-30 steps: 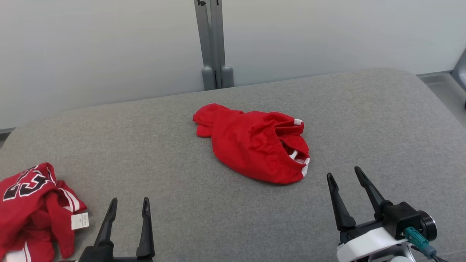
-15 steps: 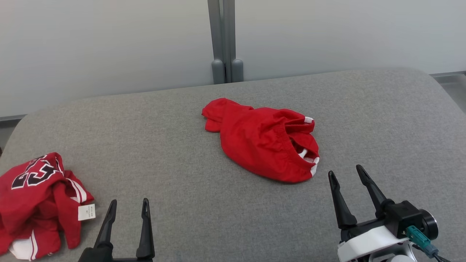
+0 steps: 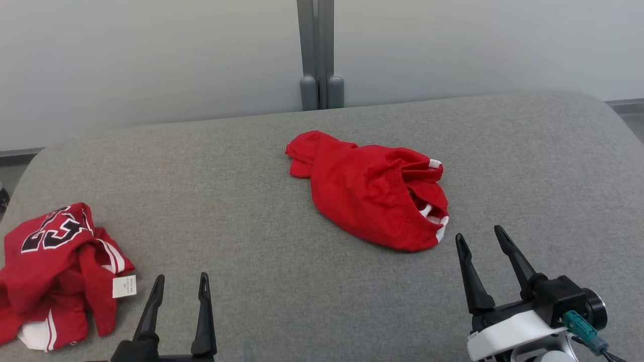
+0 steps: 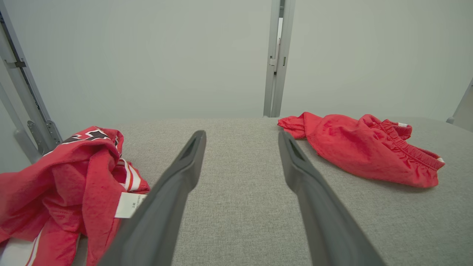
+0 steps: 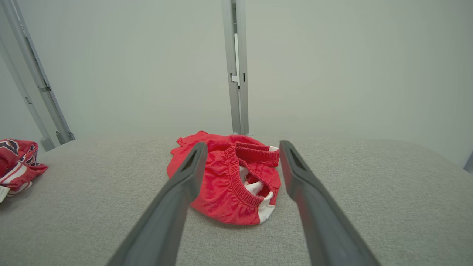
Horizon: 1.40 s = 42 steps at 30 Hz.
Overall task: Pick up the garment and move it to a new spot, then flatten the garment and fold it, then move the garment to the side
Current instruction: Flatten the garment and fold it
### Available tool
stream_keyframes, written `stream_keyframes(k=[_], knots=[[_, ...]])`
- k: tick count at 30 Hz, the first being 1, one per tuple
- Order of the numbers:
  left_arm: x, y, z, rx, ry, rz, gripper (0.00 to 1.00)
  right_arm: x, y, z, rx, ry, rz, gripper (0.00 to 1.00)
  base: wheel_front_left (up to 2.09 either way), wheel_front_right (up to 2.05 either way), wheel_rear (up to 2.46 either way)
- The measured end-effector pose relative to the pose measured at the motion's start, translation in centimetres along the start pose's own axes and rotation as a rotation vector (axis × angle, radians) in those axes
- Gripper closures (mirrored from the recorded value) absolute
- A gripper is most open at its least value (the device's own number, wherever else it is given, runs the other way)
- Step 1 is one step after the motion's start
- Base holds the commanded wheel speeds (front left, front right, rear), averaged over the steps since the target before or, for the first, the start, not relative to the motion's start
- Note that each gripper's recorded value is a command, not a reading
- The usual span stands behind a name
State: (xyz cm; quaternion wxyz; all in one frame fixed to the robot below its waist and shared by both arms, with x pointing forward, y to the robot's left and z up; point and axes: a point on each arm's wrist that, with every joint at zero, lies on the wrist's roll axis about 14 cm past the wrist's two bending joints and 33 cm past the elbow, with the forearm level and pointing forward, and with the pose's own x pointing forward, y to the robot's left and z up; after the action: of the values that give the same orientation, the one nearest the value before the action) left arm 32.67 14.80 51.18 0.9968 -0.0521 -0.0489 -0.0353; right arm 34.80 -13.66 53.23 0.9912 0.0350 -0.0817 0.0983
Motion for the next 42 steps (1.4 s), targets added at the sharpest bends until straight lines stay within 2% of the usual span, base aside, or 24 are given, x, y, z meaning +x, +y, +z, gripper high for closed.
stream_keyframes(k=[32, 38, 42], knots=[[0.2, -0.4, -0.7, 0.005, 0.023, -0.014, 0.0, 0.5, 1.0, -0.6, 0.012, 0.015, 0.03, 0.0, 0.0, 0.0, 0.0], [1.4, -2.6, -1.8, 0.03, 0.051, -0.113, 0.0, 0.6, 0.3, -1.3, 0.014, 0.038, 0.014, 0.0, 0.0, 0.0, 0.0], [3.9, -5.7, -1.8, 0.061, 0.038, -0.247, 0.0, 1.6, -1.0, -0.8, -0.006, 0.018, -0.01, 0.0, 0.0, 0.0, 0.0]])
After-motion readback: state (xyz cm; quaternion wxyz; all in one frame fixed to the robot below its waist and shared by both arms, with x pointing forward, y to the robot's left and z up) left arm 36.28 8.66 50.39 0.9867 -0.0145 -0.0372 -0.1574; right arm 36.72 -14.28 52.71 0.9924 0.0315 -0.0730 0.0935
